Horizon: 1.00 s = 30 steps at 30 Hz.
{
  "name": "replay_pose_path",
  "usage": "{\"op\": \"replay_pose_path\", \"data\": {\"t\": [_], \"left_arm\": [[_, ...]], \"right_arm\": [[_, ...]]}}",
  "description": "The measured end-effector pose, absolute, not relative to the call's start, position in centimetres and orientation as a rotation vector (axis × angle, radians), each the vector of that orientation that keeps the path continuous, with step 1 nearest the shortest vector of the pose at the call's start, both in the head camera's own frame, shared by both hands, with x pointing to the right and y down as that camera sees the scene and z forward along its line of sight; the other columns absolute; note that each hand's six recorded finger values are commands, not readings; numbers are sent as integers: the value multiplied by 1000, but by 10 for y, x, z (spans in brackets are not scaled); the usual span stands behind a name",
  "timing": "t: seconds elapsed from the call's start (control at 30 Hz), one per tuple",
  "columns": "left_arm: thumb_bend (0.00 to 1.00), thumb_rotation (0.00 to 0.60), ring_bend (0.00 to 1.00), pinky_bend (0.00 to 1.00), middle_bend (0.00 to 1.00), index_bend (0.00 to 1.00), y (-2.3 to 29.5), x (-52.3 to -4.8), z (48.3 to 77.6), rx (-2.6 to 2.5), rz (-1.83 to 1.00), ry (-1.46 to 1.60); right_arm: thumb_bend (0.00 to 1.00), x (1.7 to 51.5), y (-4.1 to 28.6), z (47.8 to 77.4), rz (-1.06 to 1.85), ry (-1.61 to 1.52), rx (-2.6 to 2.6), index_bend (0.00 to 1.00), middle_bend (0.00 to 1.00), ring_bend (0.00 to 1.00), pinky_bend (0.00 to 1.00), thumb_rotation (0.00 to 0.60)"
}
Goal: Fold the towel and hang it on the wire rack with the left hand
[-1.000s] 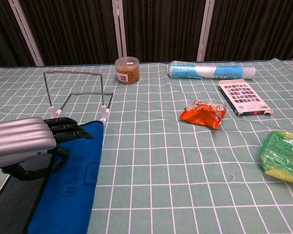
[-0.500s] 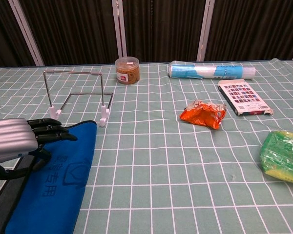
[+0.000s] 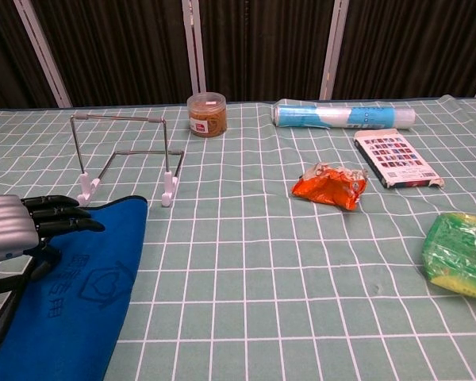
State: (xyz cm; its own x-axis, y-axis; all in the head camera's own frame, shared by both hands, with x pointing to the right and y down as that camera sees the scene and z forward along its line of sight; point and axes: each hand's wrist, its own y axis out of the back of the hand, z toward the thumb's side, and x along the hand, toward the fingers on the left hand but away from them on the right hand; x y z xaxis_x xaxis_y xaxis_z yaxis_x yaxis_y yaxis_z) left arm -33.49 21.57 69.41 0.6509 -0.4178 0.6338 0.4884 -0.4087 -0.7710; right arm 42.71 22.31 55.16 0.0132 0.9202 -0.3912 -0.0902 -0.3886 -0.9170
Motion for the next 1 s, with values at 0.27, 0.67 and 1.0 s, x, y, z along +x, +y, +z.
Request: {"op": "replay_pose_path", "data": {"t": [0.27,0.67,1.0], "left_arm": [[658,600,0,0,0,624,213,-343,693,-1703,-1002,-61],[658,600,0,0,0,616,214,-345,696,-1690,-1004,-69],[657,600,0,0,0,588,214,-352,696,-1675,-1030,-74]], "right_arm": [[0,426,224,552,1511,-900,-1443,0,0,0,0,600],[0,425,224,551,1508,-899,-1442,0,0,0,0,600],[0,425,224,551,1505,-900,-1444,0,0,0,0,600]]}}
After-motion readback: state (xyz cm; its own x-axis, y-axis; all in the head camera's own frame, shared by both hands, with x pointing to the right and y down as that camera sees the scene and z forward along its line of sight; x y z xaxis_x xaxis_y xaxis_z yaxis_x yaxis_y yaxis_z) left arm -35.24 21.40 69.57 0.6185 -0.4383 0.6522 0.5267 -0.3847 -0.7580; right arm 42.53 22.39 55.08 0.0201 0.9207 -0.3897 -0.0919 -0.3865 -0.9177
